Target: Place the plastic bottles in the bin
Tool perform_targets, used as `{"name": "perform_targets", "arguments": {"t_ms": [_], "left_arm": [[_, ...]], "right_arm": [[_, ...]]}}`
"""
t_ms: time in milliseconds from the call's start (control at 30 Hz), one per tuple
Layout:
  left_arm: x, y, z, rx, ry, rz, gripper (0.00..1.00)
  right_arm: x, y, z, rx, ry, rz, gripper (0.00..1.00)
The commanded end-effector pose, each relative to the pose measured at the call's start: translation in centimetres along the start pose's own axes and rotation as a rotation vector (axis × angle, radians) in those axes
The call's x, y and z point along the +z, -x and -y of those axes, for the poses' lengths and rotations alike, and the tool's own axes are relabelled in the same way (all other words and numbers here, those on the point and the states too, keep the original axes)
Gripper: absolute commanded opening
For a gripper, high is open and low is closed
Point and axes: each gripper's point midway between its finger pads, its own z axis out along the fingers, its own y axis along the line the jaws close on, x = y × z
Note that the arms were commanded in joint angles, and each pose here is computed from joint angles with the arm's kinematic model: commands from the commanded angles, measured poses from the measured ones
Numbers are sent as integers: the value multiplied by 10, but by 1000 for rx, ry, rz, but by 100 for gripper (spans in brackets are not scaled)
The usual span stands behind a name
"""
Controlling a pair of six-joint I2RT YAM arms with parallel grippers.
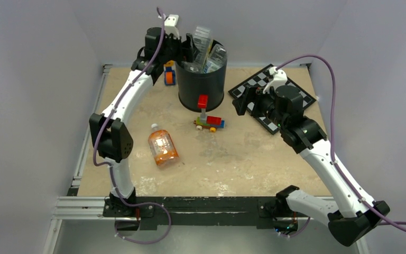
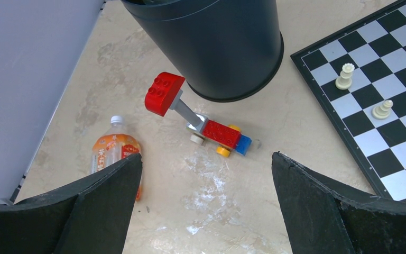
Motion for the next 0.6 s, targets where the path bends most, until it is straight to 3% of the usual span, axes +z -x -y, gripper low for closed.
{"name": "perform_targets", "arguments": {"t_ms": [0,167,267,400,567], "left_arm": [[-54,84,24,74,-16,184,100],[-69,123,35,35,-22,286,100],[-59,128,43,3,-61,287,99],[-31,104,45,-74,-104,213,63],[21,21,25,-163,-85,16,19]], "right_arm": [[-6,21,-13,10,43,60,96],[-5,20,-14,15,49,58,96],[-5,21,-14,16,53,58,96],[-5,21,-13,17,47,59,96],[-4,20,-14,17,49,55,96]]}}
